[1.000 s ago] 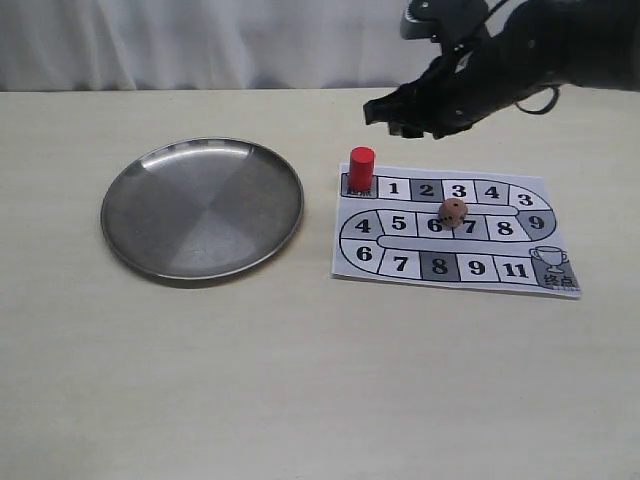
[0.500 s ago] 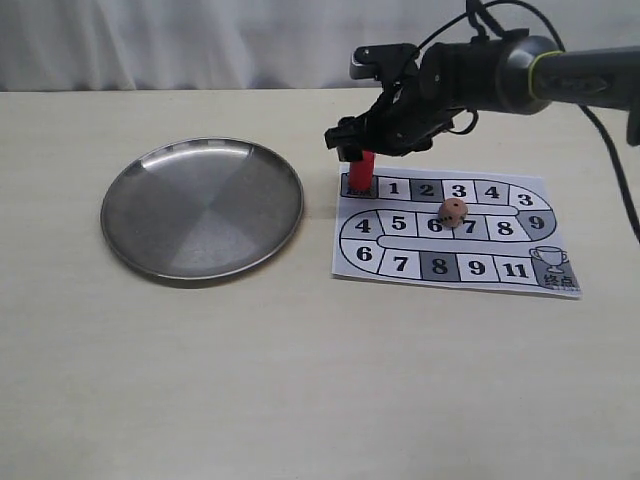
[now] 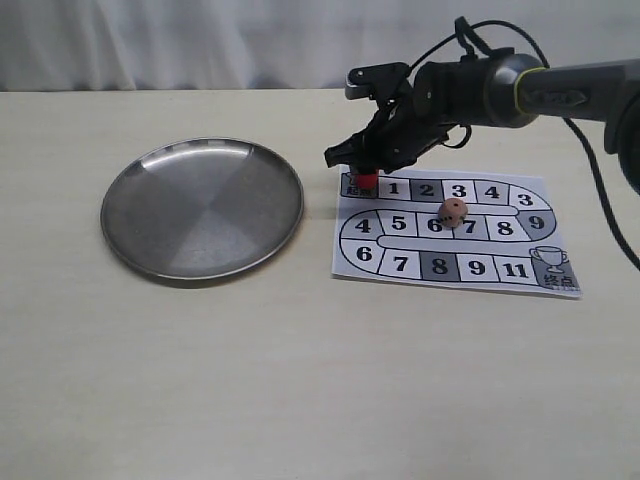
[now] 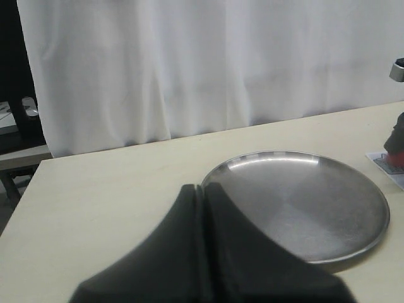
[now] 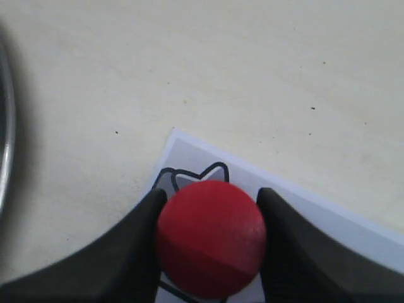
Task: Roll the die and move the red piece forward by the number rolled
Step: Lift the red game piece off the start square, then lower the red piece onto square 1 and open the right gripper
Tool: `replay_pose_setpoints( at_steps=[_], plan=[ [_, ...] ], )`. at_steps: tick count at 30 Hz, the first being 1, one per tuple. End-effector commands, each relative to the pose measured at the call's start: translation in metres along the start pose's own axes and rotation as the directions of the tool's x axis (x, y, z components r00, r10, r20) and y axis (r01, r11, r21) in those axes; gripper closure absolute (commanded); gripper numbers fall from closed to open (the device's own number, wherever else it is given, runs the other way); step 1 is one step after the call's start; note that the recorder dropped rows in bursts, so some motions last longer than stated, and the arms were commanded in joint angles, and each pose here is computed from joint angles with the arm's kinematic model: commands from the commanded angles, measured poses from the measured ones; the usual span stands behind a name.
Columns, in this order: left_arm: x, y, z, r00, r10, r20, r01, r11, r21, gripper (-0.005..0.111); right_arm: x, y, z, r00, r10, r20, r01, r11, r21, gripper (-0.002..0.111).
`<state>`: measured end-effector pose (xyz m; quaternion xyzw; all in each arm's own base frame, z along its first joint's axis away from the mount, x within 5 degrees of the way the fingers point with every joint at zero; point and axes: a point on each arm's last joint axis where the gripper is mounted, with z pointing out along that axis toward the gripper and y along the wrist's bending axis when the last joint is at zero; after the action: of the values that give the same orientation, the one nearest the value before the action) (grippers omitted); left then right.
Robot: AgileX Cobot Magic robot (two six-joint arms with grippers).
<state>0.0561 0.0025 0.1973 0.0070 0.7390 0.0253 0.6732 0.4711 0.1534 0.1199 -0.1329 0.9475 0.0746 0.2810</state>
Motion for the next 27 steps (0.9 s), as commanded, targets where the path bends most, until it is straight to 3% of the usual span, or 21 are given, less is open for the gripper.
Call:
replay_pose_setpoints(
  at_steps=[1, 8, 18, 23, 27],
  plan=[
    [0.000, 0.000, 0.000, 1.000, -0.001, 0.008, 0.001, 1.000, 0.003, 0.107, -0.002, 0.000, -0.002, 1.000, -0.006, 0.008, 0.006, 1.000, 0.000, 0.104],
    [0.000, 0.000, 0.000, 1.000, -0.001, 0.008, 0.001, 1.000, 0.003, 0.107, -0.009, 0.003, -0.013, 0.993, 0.118, 0.024, -0.117, 0.993, -0.030, 0.104],
    [0.000, 0.000, 0.000, 1.000, -0.001, 0.008, 0.001, 1.000, 0.003, 0.107, -0.045, 0.002, -0.099, 0.989, -0.006, 0.145, 0.002, 1.000, 0.026, 0.104],
    [0.000, 0.000, 0.000, 1.000, -0.001, 0.008, 0.001, 1.000, 0.003, 0.107, -0.047, -0.009, -0.109, 0.989, 0.010, 0.145, -0.017, 0.999, 0.046, 0.104],
    [0.000, 0.000, 0.000, 1.000, -0.001, 0.008, 0.001, 1.000, 0.003, 0.107, -0.038, -0.020, -0.093, 0.996, 0.033, 0.085, -0.038, 0.998, 0.059, 0.104]
  ],
)
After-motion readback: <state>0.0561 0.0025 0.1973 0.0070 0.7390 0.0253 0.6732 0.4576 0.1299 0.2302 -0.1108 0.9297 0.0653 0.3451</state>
